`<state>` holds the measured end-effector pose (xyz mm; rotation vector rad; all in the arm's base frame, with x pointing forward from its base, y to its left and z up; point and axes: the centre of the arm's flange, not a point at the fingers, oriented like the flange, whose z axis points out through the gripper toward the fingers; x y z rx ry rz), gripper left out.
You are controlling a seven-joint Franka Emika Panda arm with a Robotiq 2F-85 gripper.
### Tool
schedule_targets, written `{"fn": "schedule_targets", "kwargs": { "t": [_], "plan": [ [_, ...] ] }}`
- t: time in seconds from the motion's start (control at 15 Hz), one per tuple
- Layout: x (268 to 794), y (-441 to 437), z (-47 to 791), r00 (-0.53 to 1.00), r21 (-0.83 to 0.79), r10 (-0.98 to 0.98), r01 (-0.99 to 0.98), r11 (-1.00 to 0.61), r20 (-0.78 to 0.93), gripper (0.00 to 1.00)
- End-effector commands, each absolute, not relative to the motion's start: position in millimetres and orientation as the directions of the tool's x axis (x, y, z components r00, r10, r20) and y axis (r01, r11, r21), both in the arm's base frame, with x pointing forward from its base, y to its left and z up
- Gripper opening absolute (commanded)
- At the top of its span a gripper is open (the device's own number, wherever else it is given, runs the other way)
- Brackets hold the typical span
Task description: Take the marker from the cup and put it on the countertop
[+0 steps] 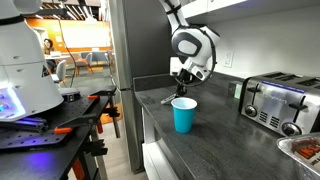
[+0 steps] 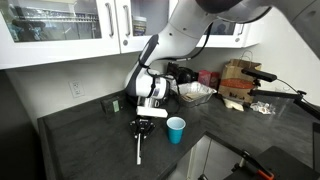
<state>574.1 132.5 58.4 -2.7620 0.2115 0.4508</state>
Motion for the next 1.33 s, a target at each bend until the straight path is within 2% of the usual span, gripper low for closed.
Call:
{"fn": "schedule_targets", "kwargs": {
  "t": [0.0, 0.07, 0.13, 0.2, 0.27, 0.67, 0.87, 1.13, 1.27],
  "plan": [
    [595.0, 154.0, 36.8, 0.938, -0.297, -0.087, -0.193, -0.935, -0.335, 0.06],
    [599.8, 157.9, 35.8, 0.94, -0.298, -0.094, -0.197, -0.934, -0.328, 0.06],
    [603.7, 158.5, 34.6, 0.942, -0.3, -0.083, -0.186, -0.936, -0.326, 0.47],
    [605.4, 158.3, 37.5, 0.95, -0.298, -0.08, -0.173, -0.939, -0.301, 0.48],
    [608.2, 156.1, 38.3, 0.957, -0.299, -0.071, -0.158, -0.941, -0.28, 0.54],
    [585.4, 134.3, 84.4, 0.992, -0.324, 0.032, -0.009, -0.946, -0.121, 0.99],
    [568.5, 122.8, 122.1, 0.993, -0.314, 0.106, 0.084, -0.946, -0.052, 1.0],
    [537.0, 113.0, 174.3, 0.979, -0.281, 0.155, 0.113, -0.953, -0.133, 1.0],
    [515.9, 113.4, 196.0, 0.963, -0.262, 0.232, 0.191, -0.946, -0.135, 1.0]
  ]
}}
